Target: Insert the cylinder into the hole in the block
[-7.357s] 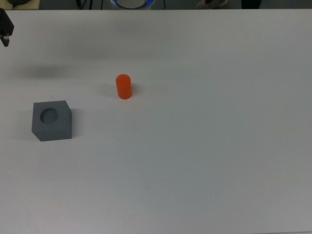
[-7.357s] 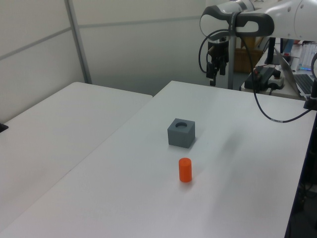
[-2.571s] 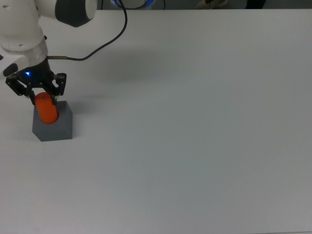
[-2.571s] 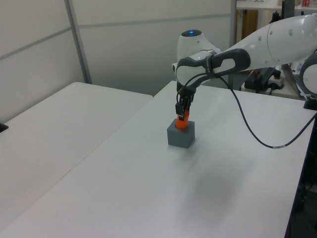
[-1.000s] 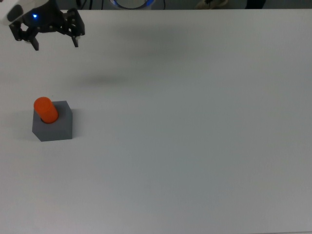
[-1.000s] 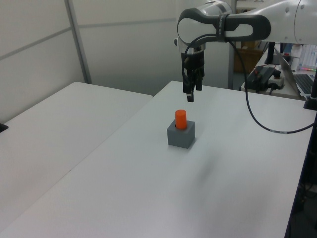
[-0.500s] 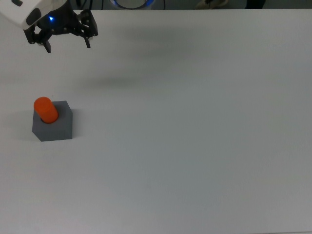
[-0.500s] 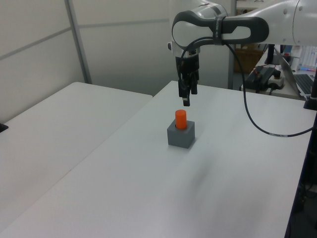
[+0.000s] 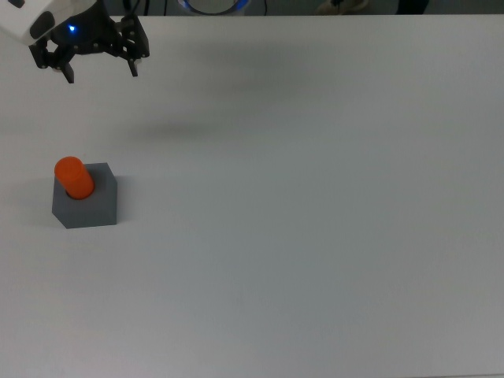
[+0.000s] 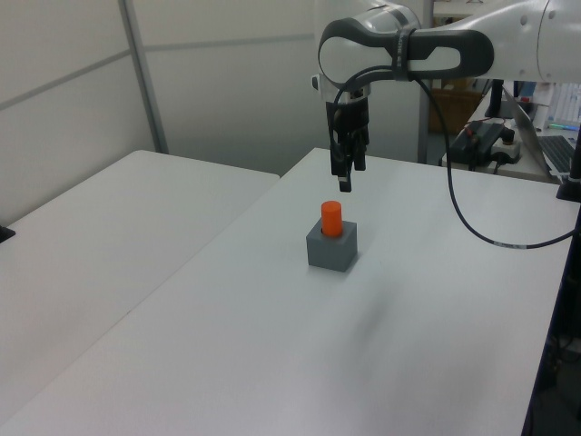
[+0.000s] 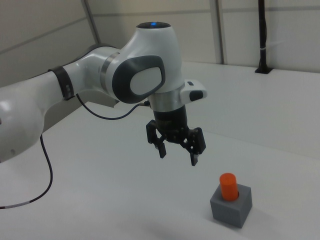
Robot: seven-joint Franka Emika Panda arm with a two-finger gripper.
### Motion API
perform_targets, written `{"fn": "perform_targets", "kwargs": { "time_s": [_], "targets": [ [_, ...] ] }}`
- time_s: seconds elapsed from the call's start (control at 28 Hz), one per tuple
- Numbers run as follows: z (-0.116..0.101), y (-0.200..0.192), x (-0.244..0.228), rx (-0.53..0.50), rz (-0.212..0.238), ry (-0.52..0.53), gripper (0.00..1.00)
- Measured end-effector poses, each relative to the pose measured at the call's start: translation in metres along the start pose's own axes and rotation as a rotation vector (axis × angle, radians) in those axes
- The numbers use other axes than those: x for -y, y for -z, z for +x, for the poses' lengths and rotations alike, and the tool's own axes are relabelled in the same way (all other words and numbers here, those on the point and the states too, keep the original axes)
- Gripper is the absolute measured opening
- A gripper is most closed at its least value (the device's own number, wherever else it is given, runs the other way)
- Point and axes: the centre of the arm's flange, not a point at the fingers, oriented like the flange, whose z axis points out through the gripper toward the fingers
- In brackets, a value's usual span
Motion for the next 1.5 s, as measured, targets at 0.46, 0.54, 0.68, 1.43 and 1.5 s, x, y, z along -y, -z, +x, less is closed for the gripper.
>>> {"fn": "perform_targets", "kwargs": {
  "time_s": [0.46, 0.54, 0.68, 1.43, 1.5],
  "targets": [
    [-0.001, 0.000, -0.003, 0.000, 0.000, -0.004, 1.00],
    [-0.001, 0.000, -0.003, 0.000, 0.000, -0.005, 1.00],
    [-0.003, 0.000, -0.007, 0.000, -0.001, -0.012, 1.00],
    [-0.006, 0.000, -0.017, 0.001, -0.004, -0.030, 1.00],
    [-0.007, 0.000, -0.017, 0.001, -0.004, -0.032, 1.00]
  ]
}}
